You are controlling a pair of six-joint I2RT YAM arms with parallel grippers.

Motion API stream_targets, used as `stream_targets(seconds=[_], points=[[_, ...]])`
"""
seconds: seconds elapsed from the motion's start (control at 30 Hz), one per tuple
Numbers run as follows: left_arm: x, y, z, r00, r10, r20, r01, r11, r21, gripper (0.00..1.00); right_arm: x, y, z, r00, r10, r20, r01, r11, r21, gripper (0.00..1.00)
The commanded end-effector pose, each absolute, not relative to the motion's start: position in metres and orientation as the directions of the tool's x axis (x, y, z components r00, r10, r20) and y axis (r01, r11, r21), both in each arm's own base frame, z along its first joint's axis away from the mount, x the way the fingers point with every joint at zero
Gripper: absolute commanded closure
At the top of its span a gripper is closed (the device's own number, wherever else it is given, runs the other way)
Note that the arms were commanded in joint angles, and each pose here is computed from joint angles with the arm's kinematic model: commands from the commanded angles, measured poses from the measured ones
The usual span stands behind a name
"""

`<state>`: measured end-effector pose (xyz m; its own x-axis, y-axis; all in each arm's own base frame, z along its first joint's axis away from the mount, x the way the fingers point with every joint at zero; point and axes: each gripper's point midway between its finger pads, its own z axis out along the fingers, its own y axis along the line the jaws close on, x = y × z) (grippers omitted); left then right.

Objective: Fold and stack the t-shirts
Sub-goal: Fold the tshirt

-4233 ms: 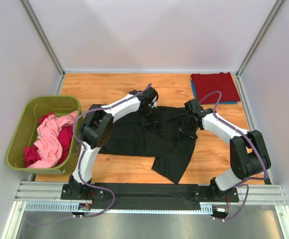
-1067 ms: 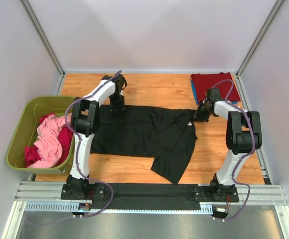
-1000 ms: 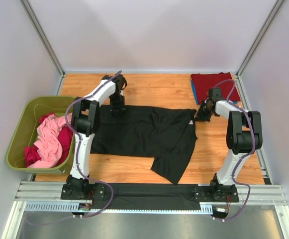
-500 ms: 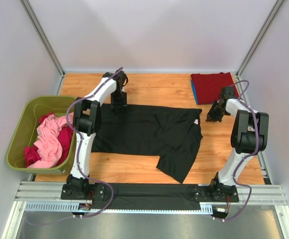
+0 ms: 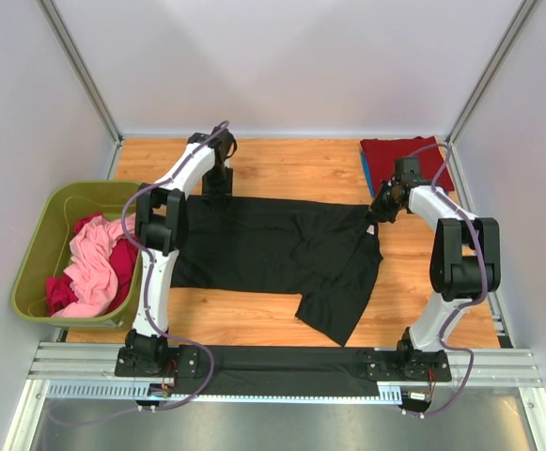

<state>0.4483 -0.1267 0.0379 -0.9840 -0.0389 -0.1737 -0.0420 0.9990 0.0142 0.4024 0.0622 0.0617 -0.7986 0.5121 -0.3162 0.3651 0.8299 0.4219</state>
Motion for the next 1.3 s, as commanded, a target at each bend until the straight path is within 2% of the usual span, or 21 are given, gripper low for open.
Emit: stream_targets(seconds=[0.0, 0.13, 0.27, 0.47, 0.77, 1.0, 1.27], points=[[0.452, -0.104, 0.060, -0.974, -0.009, -0.225, -0.029, 0.996, 0.088, 0.49, 0.419, 0.057, 0.044, -0.775, 0.542, -0.325, 0.387, 0.813, 0.435, 0.91], [0.450, -0.072, 0.050, -0.980, -0.029, -0.196, -0.067, 0.980, 0.189, 0.49, 0.417, 0.041, 0.017, -0.786, 0.531, -0.316, 0.432, 0.838, 0.333, 0.92], [0.452, -0.055, 0.041, -0.982, -0.059, -0.179, -0.094, 0.975, 0.200, 0.49, 0.408, 0.023, -0.004, -0.795, 0.532, -0.290, 0.473, 0.844, 0.251, 0.94], [0.465, -0.058, 0.042, -0.981, -0.055, -0.188, -0.086, 0.983, 0.162, 0.48, 0.407, 0.001, 0.004, -0.810, 0.484, -0.331, 0.453, 0.875, 0.173, 0.94], [0.456, -0.068, 0.105, -0.953, -0.055, -0.298, -0.085, 0.992, 0.090, 0.49, 0.418, 0.022, 0.048, -0.805, 0.469, -0.362, 0.396, 0.881, 0.260, 0.90], [0.412, -0.064, 0.096, -0.979, -0.055, -0.199, -0.076, 0.992, 0.101, 0.50, 0.400, 0.037, 0.061, -0.807, 0.499, -0.315, 0.420, 0.861, 0.287, 0.90], [0.390, -0.082, 0.064, -0.990, -0.090, -0.104, -0.089, 0.996, -0.009, 0.52, 0.387, 0.066, 0.061, -0.834, 0.457, -0.310, 0.364, 0.877, 0.314, 0.91]])
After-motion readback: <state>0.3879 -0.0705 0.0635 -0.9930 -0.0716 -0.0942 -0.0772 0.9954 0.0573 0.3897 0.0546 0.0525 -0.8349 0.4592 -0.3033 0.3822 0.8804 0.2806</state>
